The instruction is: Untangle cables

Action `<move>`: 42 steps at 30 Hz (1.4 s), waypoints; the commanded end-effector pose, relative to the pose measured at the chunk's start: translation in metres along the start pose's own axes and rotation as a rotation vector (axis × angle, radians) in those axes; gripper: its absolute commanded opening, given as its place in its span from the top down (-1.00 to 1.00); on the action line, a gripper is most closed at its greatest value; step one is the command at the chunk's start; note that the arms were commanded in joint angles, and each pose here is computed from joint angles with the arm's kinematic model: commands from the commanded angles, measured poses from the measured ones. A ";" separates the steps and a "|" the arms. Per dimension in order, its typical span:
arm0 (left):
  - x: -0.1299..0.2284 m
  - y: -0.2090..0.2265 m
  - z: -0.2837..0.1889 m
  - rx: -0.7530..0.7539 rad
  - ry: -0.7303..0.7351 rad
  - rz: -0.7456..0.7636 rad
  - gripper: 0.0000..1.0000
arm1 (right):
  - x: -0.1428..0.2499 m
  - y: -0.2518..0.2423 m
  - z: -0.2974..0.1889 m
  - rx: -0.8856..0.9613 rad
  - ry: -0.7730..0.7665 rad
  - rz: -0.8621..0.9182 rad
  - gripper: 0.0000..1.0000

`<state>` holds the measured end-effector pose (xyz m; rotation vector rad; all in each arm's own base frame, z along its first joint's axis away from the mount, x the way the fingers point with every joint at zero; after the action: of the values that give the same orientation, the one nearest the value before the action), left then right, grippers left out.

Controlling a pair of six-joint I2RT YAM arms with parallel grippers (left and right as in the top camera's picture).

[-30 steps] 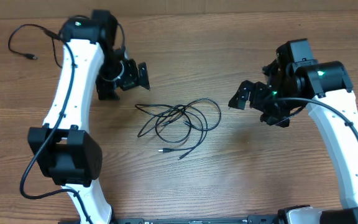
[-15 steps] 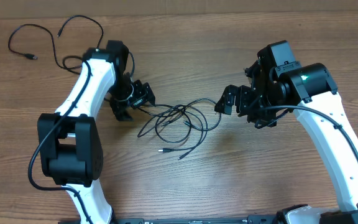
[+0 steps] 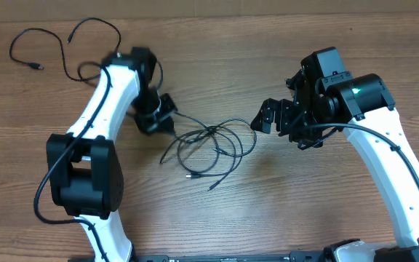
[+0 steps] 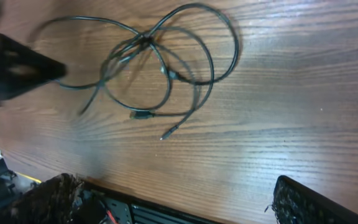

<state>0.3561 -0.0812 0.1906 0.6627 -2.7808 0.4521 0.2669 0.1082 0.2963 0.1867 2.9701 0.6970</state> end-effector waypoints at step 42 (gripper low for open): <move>0.235 -0.132 -0.293 1.074 -0.369 0.848 0.92 | -0.035 0.011 0.020 0.114 -0.250 0.144 -1.00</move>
<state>0.3003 -0.2024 0.5239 -0.3191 -2.9279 2.0350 0.2971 0.1222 0.2972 0.4008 2.7627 0.5466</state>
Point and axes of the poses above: each gripper's point midway between its finger pads, its own z axis out along the fingers, its own y axis along the line the jaws close on, x = y × z, the point moved 10 cm from there along -z, back along the fingers, and after that the axes turned 1 degree about z, right-handed, at the moved point
